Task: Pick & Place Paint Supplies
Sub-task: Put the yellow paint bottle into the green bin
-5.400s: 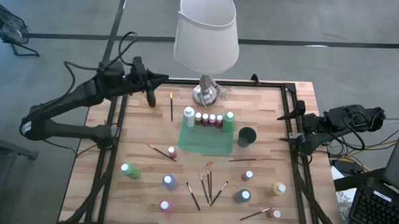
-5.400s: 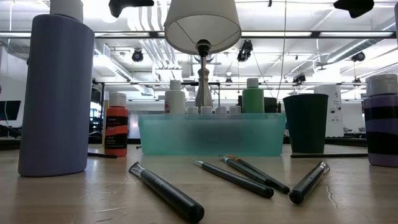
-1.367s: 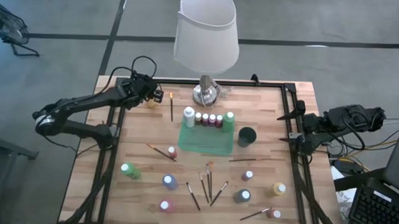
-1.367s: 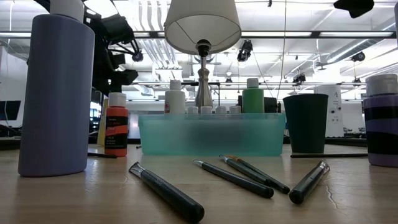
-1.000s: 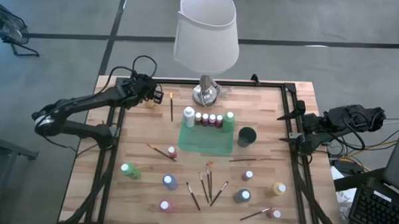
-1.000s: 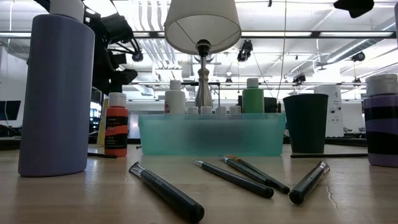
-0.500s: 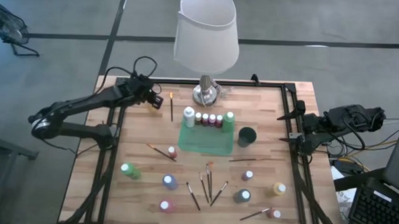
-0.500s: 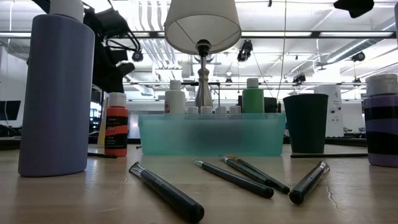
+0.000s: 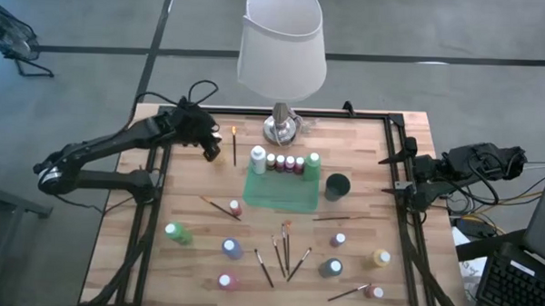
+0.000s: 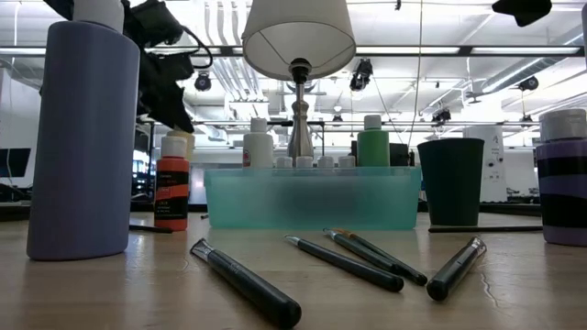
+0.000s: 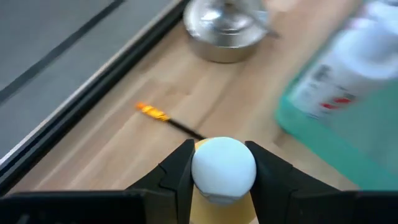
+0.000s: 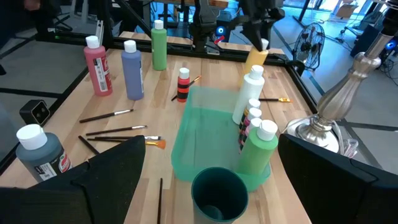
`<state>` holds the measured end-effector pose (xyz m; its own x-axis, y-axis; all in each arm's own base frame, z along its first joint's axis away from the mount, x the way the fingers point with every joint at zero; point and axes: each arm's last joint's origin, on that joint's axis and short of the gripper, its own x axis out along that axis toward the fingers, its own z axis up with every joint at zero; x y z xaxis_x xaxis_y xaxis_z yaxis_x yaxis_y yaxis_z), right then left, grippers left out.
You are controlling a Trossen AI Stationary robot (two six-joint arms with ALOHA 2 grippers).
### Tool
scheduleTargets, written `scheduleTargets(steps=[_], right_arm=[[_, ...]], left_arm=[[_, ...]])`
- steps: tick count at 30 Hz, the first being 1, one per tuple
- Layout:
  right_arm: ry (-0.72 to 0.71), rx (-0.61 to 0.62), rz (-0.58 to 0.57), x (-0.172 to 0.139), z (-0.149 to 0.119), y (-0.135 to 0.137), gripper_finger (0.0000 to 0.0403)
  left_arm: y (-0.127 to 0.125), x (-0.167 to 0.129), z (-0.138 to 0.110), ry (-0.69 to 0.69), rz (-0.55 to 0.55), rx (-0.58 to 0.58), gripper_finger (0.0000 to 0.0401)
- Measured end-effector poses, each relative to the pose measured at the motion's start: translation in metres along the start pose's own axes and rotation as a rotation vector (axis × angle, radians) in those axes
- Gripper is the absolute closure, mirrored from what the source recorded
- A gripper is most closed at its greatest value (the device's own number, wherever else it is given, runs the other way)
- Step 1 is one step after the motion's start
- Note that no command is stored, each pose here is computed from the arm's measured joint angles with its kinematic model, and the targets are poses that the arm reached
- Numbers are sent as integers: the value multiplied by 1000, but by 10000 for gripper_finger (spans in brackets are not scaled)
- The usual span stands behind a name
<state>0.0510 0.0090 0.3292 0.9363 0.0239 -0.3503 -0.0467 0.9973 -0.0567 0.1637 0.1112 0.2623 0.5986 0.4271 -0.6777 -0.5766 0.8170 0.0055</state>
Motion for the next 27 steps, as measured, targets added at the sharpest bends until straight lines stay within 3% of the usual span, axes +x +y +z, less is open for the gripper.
scheduleTargets(steps=[8,16,27], right_arm=[[0,0,0,0,0,0,39],[0,0,0,0,0,0,39],[0,0,0,0,0,0,39]], left_arm=[[-7,-2,0,-18,-247,146,278],[-8,-22,2,-79,-273,142,278],[-26,-76,45,-296,-444,168,278]])
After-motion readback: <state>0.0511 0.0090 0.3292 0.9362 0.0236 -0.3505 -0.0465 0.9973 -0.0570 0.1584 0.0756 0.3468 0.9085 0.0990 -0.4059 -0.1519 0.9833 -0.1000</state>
